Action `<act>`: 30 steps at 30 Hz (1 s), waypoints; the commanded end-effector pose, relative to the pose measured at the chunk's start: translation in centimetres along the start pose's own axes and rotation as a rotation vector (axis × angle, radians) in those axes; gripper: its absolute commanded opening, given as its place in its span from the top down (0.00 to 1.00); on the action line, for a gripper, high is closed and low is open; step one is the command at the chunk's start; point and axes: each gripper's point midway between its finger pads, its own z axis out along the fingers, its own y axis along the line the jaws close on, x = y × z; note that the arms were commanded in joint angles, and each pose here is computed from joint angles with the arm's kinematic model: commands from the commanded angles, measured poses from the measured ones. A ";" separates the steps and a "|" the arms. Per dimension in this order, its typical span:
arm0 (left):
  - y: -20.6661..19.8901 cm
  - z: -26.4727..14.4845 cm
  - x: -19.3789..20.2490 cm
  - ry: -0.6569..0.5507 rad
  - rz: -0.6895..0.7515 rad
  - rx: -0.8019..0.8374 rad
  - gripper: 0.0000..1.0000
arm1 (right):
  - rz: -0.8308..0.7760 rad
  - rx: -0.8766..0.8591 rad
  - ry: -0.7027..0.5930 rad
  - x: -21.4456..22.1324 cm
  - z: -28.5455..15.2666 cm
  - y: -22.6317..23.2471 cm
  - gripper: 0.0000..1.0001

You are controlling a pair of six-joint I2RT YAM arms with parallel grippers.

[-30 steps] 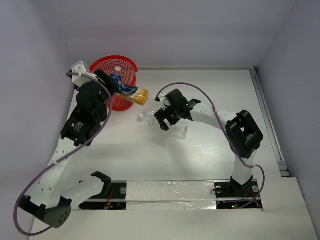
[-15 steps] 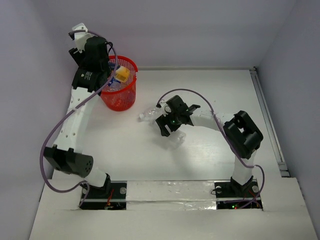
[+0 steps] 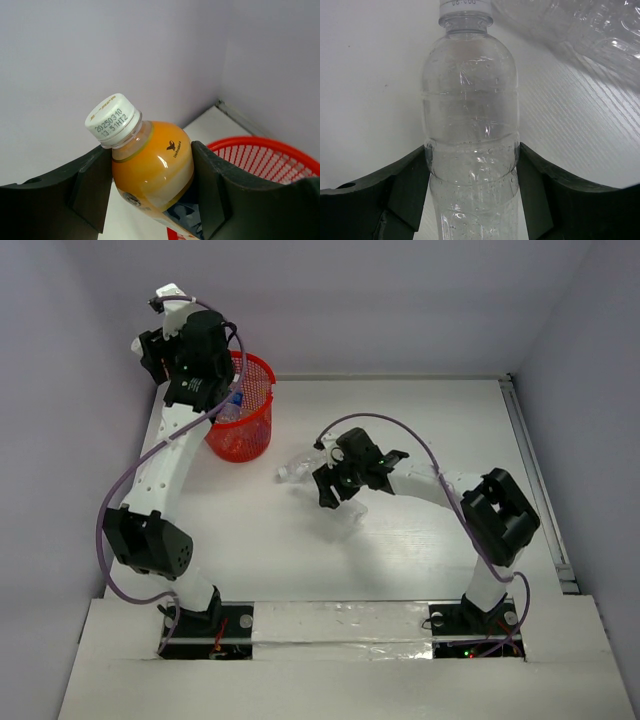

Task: Put the plastic bottles in the bin

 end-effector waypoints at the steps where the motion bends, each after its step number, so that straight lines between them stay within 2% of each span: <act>1: 3.8 -0.5 -4.8 -0.126 -0.090 -0.140 0.75 | -0.017 -0.030 -0.088 -2.3 -1.3 1.3 0.32; 2: 4.1 -0.4 -4.6 -0.135 -0.073 -0.171 0.75 | -0.015 -0.032 -0.086 -2.2 -1.3 1.3 0.33; 3: 4.1 -0.3 -5.4 -0.175 -0.137 -0.183 0.75 | -0.021 -0.044 -0.086 -2.1 -1.3 1.8 0.33; 4: 4.0 -0.1 -4.3 -0.167 -0.050 -0.199 0.75 | -0.022 -0.048 -0.093 -2.3 -1.4 2.0 0.33; 5: 3.7 0.3 -3.4 -0.157 -0.020 -0.224 0.75 | -0.022 -0.051 -0.096 -2.3 -1.5 2.0 0.33; 6: 3.6 0.4 -3.6 -0.176 -0.062 -0.242 0.75 | -0.033 -0.062 -0.107 -2.5 -1.9 2.6 0.33; 8: 3.3 0.8 -1.8 -0.167 0.046 -0.268 0.75 | -0.036 -0.072 -0.122 -2.8 -2.3 2.9 0.33; 9: 3.5 0.8 -2.2 -0.199 -0.025 -0.283 0.75 | -0.038 -0.076 -0.126 -2.9 -2.5 3.0 0.33; 10: 3.0 0.6 -1.2 -0.205 0.000 -0.280 0.75 | -0.041 -0.077 -0.142 -3.3 -3.0 3.2 0.33; 11: 3.0 0.7 -0.6 -0.202 0.105 -0.294 0.75 | -0.044 -0.077 -0.147 -3.3 -3.2 3.2 0.33; 12: 3.3 0.0 -1.2 -0.248 0.006 -0.300 0.75 | -0.051 -0.084 -0.147 -3.3 -3.3 3.7 0.34; 22: -0.5 -0.9 0.5 -0.307 0.028 -0.309 0.74 | -0.106 -0.180 -0.249 -4.9 -6.9 6.5 0.35; 26: -2.1 -0.2 2.7 -0.299 0.070 -0.318 0.71 | -0.129 -0.216 -0.288 -5.3 -8.4 7.5 0.35; 27: -2.1 -0.1 3.0 -0.301 0.056 -0.324 0.69 | -0.131 -0.226 -0.293 -5.3 -8.6 7.7 0.35; 30: -2.7 0.2 3.9 -0.280 0.063 -0.338 0.43 | -0.154 -0.286 -0.333 -5.9 -9.9 9.0 0.35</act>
